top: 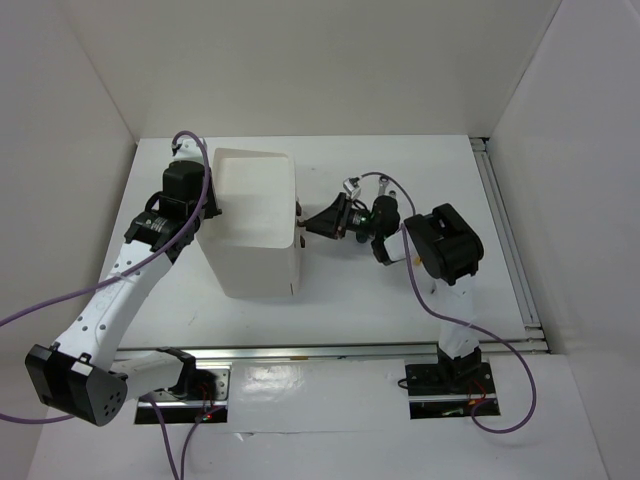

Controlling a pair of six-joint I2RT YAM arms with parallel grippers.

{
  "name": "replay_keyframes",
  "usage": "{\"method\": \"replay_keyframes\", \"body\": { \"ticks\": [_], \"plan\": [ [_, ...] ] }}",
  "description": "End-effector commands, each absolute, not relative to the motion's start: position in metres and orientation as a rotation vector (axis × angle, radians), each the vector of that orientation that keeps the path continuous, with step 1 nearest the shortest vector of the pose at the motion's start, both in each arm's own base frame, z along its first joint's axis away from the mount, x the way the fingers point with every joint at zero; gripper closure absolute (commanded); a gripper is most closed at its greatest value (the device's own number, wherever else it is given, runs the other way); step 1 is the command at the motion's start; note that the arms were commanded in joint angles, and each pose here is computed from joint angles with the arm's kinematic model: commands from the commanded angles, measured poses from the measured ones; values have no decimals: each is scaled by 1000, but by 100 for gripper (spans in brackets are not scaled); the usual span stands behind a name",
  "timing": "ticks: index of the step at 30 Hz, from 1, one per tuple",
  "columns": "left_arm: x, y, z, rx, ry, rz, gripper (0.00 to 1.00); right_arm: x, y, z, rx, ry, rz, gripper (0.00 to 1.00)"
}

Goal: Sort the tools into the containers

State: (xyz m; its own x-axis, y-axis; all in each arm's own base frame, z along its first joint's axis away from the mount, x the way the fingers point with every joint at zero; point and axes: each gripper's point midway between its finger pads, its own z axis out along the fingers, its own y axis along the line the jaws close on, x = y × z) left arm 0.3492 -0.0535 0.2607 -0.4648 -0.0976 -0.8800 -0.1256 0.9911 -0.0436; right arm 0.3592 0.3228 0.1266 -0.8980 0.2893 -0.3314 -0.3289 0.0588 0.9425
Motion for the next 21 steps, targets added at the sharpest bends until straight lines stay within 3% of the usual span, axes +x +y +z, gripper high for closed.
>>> {"method": "replay_keyframes", "body": {
  "ticks": [1, 12, 17, 20, 21],
  "plan": [
    [332, -72, 229, -148, 2197, -58, 86, 345, 316, 221, -414, 1324, 1887, 49],
    [332, -72, 229, -148, 2197, -58, 86, 338, 332, 229, -444, 1290, 1933, 49],
    [332, -72, 229, -148, 2197, -58, 86, 335, 331, 231, -445, 1288, 1933, 65],
    [332, -72, 229, -148, 2197, -58, 86, 333, 330, 225, -431, 1310, 1936, 64],
    [332, -72, 229, -148, 2197, -58, 86, 334, 330, 225, -437, 1306, 1929, 58]
  ]
}}
